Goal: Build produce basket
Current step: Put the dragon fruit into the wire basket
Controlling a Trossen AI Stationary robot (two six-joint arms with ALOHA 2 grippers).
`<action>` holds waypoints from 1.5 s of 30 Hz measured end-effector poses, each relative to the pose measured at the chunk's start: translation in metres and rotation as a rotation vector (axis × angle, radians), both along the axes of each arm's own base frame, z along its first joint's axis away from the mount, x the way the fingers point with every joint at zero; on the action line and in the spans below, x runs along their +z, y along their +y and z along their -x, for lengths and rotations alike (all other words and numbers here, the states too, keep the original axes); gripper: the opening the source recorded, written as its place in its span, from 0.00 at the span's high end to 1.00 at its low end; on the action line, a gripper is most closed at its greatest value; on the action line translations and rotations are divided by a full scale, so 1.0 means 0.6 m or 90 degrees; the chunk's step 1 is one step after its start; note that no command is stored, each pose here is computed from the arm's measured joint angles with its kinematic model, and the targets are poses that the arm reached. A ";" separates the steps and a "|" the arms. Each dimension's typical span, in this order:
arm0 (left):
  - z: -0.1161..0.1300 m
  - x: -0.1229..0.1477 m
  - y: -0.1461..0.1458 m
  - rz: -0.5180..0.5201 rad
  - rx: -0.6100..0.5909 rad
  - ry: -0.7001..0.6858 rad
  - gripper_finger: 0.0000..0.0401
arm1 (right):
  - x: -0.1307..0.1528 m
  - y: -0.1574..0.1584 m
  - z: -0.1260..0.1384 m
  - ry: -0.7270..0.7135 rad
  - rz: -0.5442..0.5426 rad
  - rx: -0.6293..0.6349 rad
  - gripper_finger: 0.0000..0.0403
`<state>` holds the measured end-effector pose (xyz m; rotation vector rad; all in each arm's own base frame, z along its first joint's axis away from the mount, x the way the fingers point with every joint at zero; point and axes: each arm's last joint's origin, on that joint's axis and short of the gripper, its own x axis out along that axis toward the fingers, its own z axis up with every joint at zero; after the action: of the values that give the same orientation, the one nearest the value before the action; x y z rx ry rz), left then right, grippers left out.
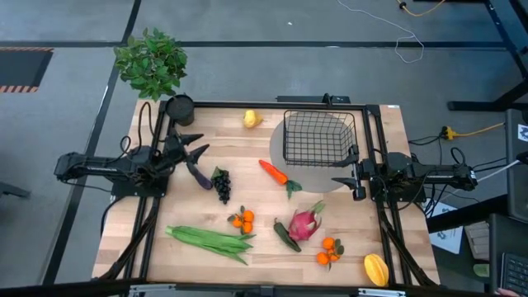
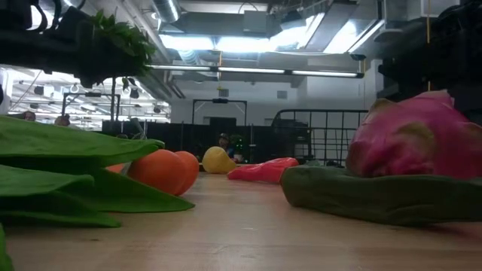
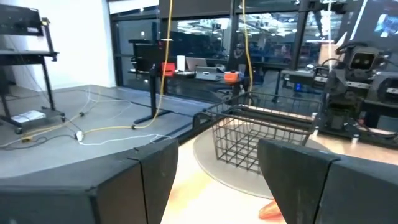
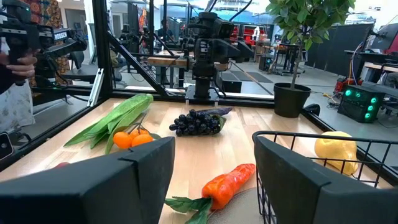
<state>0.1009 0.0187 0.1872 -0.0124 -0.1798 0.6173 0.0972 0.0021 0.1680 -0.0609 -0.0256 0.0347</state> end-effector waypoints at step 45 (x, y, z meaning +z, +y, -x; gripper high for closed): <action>0.004 0.006 0.012 0.026 0.063 -0.011 0.47 | 0.003 0.000 0.000 -0.019 0.158 -0.007 0.45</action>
<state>0.0984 0.0262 0.1908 -0.0486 -0.1852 0.7196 0.0972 0.0021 0.1699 -0.3090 -0.0502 0.0265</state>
